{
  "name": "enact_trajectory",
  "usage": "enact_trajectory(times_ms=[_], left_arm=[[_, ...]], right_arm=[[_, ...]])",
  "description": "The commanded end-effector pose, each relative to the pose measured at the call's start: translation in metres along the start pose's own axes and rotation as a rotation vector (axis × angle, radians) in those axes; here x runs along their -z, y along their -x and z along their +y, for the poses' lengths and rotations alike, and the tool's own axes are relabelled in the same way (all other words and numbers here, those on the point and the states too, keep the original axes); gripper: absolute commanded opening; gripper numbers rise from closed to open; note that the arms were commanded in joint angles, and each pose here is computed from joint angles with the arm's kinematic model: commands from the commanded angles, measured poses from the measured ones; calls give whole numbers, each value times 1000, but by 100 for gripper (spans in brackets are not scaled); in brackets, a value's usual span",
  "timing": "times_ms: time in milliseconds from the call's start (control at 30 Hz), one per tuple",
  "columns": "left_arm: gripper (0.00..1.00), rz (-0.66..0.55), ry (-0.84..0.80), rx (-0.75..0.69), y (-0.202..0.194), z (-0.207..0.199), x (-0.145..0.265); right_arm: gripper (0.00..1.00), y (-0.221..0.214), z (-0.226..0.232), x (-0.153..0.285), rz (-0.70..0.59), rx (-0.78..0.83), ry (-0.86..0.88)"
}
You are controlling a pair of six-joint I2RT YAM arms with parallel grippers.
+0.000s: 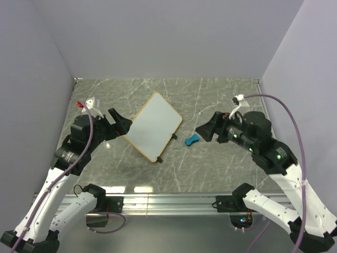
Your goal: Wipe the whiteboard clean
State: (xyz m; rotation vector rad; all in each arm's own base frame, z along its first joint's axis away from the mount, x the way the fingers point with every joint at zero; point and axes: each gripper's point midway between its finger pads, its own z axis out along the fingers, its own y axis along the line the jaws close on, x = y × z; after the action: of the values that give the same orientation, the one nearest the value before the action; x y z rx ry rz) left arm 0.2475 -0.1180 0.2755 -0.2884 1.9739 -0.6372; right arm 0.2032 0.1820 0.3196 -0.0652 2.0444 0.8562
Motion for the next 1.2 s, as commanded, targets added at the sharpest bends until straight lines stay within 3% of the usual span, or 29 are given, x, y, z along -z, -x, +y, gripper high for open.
enact_trajectory(times_ms=[0, 333, 800, 1167], left_arm=[[99, -17, 22, -83, 12, 0, 1], [99, -44, 27, -160, 32, -8, -13], [99, -87, 8, -179, 47, -17, -19], [95, -269, 11, -176, 55, -1, -7]], right_arm=[[88, -14, -19, 20, 5, 37, -64], [88, -37, -46, 46, -6, 21, -143], [92, -21, -28, 23, -46, 23, -59], [95, -12, -20, 22, -168, 71, 37]])
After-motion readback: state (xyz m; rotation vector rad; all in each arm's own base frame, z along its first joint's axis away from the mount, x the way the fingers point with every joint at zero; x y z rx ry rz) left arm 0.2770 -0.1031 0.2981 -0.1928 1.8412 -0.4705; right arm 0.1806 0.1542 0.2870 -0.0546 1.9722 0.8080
